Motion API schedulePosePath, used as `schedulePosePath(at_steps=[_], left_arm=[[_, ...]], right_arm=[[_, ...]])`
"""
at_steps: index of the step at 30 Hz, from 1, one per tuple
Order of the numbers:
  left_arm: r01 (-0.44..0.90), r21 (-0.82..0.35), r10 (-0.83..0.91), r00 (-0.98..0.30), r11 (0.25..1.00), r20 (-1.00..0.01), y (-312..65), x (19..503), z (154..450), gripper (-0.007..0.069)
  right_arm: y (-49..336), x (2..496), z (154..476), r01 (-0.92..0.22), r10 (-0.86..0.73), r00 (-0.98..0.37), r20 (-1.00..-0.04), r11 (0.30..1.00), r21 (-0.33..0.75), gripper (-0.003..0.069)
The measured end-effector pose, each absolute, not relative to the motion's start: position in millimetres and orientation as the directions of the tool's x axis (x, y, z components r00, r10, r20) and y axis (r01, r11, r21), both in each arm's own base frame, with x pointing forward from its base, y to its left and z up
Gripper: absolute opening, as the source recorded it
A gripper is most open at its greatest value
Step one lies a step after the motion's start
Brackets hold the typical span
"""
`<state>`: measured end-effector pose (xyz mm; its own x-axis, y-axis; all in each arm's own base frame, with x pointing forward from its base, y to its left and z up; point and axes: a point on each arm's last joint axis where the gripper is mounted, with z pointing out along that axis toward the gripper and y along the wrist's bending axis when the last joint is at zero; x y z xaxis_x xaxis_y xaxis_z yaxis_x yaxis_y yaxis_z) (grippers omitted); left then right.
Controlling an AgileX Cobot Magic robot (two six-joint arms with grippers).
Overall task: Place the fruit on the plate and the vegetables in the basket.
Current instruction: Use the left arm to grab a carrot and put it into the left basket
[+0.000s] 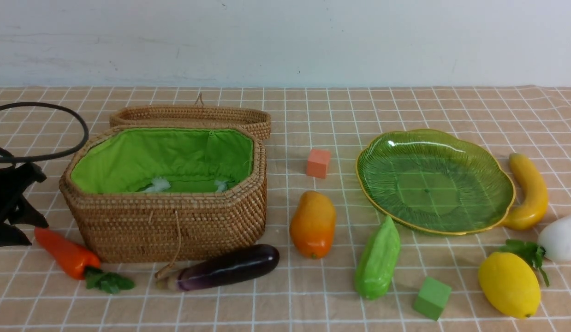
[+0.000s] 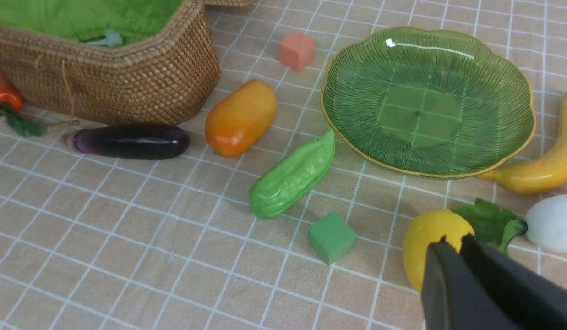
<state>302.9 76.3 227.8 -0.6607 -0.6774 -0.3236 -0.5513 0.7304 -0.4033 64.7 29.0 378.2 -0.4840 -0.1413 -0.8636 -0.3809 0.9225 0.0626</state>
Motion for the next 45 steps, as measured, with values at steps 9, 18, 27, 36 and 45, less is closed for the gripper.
schedulePosePath(at_steps=[9, 18, 27, 36, 45], left_arm=[[-0.616, -0.360, -0.709, -0.654, 0.701, -0.264, 88.9, 330.6, 189.0, 0.0400], [-0.622, -0.359, -0.716, -0.642, 0.696, -0.274, 96.9, 352.0, 177.5, 0.0402], [-0.632, -0.213, -0.666, -0.691, 0.745, -0.279, 87.8, 362.5, 161.7, 0.0402], [-0.651, -0.132, -0.660, -0.706, 0.747, -0.257, 88.7, 358.1, 159.9, 0.0322], [-0.614, -0.055, -0.604, -0.752, 0.788, -0.265, 90.4, 344.0, 186.4, 0.0215]], right_arm=[[32.2, 68.1, 387.0, -0.397, -0.093, -0.401, -0.911, 0.914, 0.081, 0.0062], [33.5, 67.2, 386.7, -0.404, -0.082, -0.413, -0.907, 0.909, 0.102, 0.0067], [33.4, 66.7, 385.8, -0.404, -0.085, -0.423, -0.902, 0.909, 0.103, 0.0067], [33.2, 66.6, 385.4, -0.402, -0.089, -0.426, -0.901, 0.910, 0.101, 0.0071], [32.9, 66.9, 385.6, -0.401, -0.091, -0.423, -0.902, 0.911, 0.096, 0.0072]])
